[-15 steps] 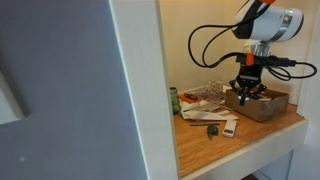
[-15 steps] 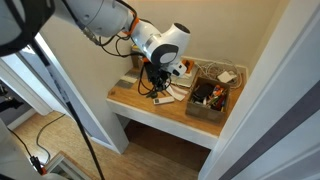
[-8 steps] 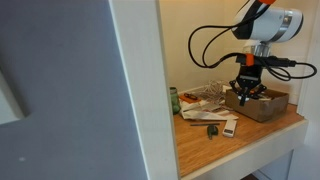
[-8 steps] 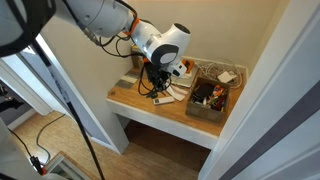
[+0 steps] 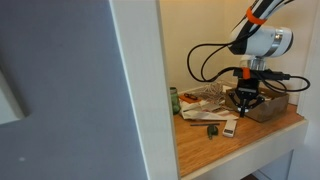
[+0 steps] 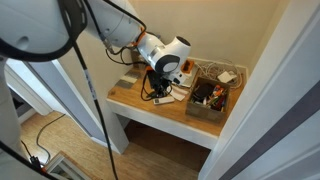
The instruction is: Press a button of the white remote controller
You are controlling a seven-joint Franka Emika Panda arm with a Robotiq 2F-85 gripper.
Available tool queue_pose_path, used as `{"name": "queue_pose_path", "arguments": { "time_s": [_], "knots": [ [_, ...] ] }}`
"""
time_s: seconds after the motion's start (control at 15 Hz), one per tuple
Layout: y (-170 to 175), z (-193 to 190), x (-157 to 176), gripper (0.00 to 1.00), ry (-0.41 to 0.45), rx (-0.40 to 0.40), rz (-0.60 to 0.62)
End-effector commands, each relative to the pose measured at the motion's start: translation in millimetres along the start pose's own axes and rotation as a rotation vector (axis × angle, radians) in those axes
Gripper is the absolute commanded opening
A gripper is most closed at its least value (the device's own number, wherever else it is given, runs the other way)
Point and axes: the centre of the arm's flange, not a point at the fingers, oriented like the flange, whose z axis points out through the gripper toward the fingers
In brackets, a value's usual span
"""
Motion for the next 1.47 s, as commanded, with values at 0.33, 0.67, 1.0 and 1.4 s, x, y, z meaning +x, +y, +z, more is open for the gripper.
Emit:
{"name": "queue_pose_path", "arguments": {
  "time_s": [0.33,0.67,1.0,1.4],
  "knots": [
    [-20,29,32,0.0,-0.039,-0.028,0.042],
    [-28,43,39,0.0,-0.08,-0.037,0.051],
    [-37,54,45,0.0,-0.083,-0.04,0.051],
    [-44,63,53,0.0,-0.087,-0.037,0.049]
  ]
}}
